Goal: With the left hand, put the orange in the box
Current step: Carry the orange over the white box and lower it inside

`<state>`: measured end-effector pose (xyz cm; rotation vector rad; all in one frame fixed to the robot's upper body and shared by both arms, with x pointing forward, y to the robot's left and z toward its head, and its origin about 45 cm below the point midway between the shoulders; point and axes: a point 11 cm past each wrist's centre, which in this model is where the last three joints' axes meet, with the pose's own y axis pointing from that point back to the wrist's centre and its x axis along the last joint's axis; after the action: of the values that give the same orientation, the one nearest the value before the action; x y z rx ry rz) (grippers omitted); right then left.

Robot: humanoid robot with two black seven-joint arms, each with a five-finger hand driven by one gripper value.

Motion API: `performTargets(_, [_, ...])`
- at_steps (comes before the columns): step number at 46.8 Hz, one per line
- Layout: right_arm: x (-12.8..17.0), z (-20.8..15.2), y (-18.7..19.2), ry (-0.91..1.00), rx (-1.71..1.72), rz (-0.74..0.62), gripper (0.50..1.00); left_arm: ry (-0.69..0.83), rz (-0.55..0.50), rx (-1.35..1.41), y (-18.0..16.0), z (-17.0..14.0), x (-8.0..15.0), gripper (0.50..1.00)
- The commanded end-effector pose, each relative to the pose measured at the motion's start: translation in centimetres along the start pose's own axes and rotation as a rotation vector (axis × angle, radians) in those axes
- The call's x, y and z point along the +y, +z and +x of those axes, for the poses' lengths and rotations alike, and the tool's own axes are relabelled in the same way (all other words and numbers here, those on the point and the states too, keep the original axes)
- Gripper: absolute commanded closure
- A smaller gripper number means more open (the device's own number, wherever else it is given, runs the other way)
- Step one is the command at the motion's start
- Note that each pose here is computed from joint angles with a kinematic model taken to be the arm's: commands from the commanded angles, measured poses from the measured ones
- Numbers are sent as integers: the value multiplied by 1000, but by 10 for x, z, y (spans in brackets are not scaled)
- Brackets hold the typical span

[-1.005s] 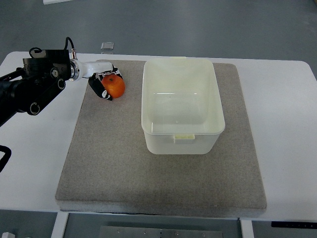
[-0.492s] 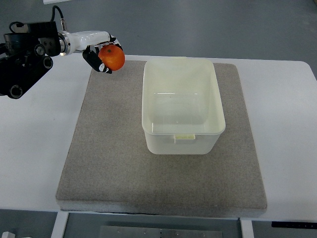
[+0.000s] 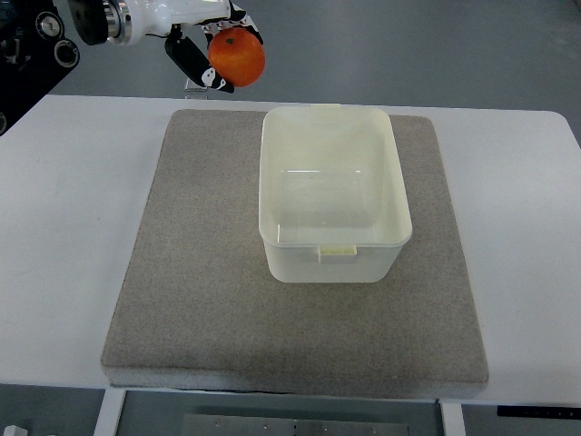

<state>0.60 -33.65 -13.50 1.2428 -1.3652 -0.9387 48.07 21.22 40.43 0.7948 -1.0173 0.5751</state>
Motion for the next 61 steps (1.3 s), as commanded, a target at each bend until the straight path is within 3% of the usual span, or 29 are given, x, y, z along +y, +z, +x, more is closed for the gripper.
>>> performTargets(1, [0,0,0,-1,-1,0,568,-23,-58,-33,22,-4,0,1000])
performTargets(11, [0,0,0,-1,1,0,568,-91,-171,-96,66,-19,-5,1000])
performTargets(23, [0,0,0,-1,-1,0,568,-199,-205,-123,86,-63,-30,1000])
performTargets(35, [0,0,0,-1,-1,0,568,-210,-210,-139,94,-75,-43,1000])
performTargets(43, [0,0,0,-1,-1,0,568,-231,-175,-159,85,-91,-50,847])
performTargets(48, [0,0,0,-1,-1,0,568,-242,-174,-160,87,-98,-56,832])
performTargets(51, [0,0,0,1,0,0,568,-244,-177,-156,88,-100,-57,755])
performTargets(56, [0,0,0,-1,-1,0,568,-243,-180,-156,89,-100,-58,714])
performTargets(61, [0,0,0,-1,-1,0,568,-244,-179,-153,89,-100,-58,549])
